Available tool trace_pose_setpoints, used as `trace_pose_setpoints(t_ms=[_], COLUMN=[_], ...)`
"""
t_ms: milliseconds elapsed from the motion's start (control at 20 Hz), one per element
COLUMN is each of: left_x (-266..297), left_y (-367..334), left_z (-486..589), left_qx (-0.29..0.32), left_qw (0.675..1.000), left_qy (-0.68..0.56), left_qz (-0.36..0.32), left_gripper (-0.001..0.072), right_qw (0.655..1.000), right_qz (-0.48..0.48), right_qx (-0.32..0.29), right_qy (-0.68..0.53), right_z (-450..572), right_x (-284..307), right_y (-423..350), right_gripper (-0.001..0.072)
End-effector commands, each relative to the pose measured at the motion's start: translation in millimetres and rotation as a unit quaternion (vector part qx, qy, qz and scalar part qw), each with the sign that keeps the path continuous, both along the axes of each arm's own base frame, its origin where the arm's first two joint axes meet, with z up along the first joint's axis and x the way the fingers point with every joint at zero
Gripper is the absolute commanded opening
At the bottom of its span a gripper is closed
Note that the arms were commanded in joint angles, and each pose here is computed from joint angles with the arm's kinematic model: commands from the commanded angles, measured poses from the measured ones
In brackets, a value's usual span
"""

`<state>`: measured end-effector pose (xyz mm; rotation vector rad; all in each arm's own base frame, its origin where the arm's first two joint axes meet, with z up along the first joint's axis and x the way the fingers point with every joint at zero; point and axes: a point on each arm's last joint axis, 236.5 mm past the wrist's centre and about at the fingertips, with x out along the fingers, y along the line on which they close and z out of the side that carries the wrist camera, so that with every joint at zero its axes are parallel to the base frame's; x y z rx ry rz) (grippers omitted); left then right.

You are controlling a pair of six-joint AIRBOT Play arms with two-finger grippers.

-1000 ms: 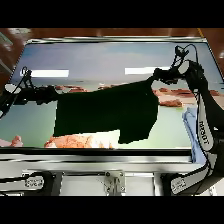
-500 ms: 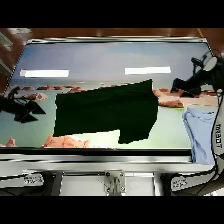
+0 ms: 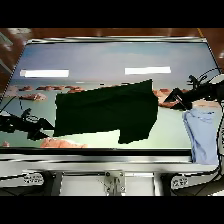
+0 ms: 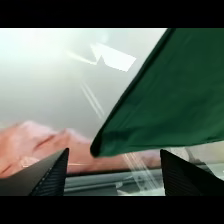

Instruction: Fold the shirts.

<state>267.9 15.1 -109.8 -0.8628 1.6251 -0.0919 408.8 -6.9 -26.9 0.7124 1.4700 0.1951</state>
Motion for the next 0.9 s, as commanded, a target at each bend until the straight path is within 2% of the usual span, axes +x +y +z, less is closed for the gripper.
trace_pose_setpoints(t_ms=[0,200,250,300,350,500,550,700,850], left_x=[11,28,32,34,34,31,30,32,36], left_y=[-9,-31,-37,-42,-44,-50,-51,-51,-49], left_z=[-14,-21,-20,-21,-20,-16,-14,-8,3], left_qx=[0.006,-0.012,-0.019,-0.022,-0.023,-0.036,-0.038,-0.035,-0.027], left_qw=[1.0,0.999,0.999,0.999,0.999,0.999,0.998,0.998,0.997], left_qy=[-0.014,-0.025,-0.029,-0.03,-0.03,-0.037,-0.038,-0.054,-0.074], left_qz=[0.006,0.017,0.02,0.018,0.015,-0.007,-0.01,-0.019,-0.023], left_gripper=[0.072,0.0712,0.0654,0.0432,0.0254,0.0037,0.0037,0.0036,0.0036], right_qw=[1.0,1.0,1.0,1.0,1.0,0.999,0.997,0.995,0.995], right_qz=[-0.006,-0.006,-0.006,-0.006,-0.007,0.008,0.022,0.044,0.002], right_qx=[0.014,0.014,0.014,0.013,0.006,-0.029,-0.028,0.035,0.042], right_qy=[-0.009,-0.008,-0.008,-0.008,-0.003,0.042,0.062,0.081,0.095], right_z=[1,1,1,0,-1,-18,-25,-42,-69], right_x=[4,4,3,3,2,-20,-33,-60,-69], right_y=[5,5,5,4,2,-7,-2,27,35], right_gripper=[0.0624,0.0625,0.0624,0.0624,0.0624,0.0625,0.0625,0.0625,0.0625])
